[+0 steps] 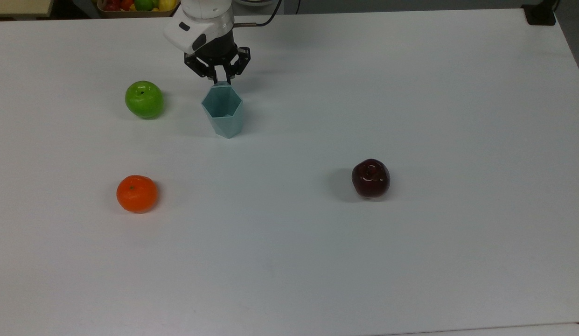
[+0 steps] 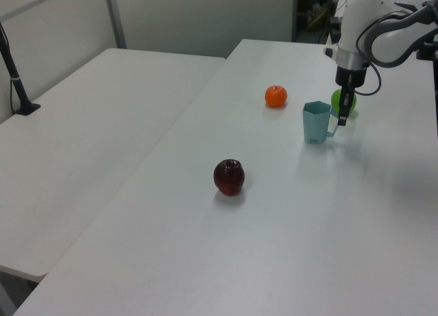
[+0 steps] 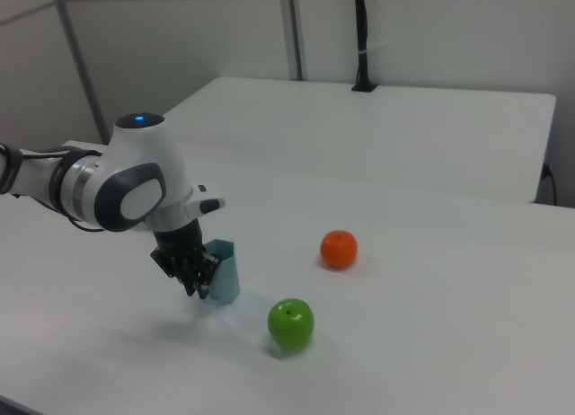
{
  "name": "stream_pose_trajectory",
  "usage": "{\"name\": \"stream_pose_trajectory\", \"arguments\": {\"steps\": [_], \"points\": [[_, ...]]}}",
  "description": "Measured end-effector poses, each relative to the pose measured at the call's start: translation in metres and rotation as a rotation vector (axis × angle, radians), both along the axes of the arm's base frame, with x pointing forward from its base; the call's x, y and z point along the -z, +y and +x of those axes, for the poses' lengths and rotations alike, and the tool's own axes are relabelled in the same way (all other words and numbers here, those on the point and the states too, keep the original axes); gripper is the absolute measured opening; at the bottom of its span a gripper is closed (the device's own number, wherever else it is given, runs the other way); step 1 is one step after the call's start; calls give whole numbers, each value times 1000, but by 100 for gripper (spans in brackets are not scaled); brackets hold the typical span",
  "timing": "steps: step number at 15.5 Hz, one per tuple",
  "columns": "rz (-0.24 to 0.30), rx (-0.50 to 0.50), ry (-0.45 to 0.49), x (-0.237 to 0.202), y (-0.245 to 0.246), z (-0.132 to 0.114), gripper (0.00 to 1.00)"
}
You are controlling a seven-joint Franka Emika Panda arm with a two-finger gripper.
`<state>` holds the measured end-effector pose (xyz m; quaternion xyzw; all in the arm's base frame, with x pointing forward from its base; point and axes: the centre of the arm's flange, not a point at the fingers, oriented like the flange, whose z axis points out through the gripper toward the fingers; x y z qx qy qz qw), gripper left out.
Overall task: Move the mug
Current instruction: 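Drag the held mug across the table toward the orange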
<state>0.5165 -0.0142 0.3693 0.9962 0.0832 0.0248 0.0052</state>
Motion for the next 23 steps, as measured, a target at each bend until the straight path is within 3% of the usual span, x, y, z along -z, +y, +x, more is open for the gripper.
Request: {"name": "stream_pose_trajectory", "arguments": {"steps": [3, 11, 18, 23], "points": [[1, 28, -16, -5, -1, 2, 24], [18, 182, -142, -55, -6, 38, 24], [35, 241, -157, -37, -9, 110, 24], [30, 234, -132, -12, -9, 128, 24]]}}
